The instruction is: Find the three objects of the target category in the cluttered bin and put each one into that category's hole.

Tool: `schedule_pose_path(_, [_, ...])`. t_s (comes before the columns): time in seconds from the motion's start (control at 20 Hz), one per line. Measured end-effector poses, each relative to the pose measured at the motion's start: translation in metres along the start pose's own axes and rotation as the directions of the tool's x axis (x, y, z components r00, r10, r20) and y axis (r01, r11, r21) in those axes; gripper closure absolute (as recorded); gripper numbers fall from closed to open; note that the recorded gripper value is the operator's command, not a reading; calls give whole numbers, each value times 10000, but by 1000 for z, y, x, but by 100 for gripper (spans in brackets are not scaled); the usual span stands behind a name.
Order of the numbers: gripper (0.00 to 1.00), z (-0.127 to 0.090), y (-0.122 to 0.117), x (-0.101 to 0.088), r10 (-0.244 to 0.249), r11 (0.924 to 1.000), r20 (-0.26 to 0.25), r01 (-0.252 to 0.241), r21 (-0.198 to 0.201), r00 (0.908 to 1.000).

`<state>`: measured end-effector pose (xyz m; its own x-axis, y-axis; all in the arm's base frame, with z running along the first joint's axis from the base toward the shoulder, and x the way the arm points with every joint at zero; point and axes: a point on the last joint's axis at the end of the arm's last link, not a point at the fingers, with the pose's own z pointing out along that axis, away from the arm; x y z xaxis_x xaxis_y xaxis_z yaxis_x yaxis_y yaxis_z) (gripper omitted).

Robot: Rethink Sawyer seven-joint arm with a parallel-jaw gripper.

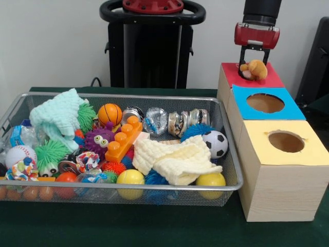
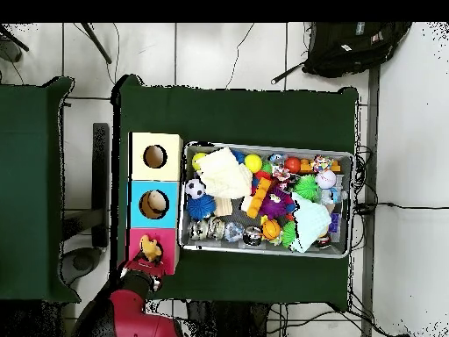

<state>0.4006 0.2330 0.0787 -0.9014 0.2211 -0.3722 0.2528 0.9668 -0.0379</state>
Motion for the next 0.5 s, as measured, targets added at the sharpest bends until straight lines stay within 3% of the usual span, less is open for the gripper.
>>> schedule_pose_path(0.05, [0,0,0,0,13,10000,-5,-13,-3,10000])
schedule_pose_path(0.1, [100,0,0,0,33,10000,-32,-33,-17,10000])
schedule_pose_path(0.5, [100,-4,-3,6,12,10000,-124,-12,-6,9999])
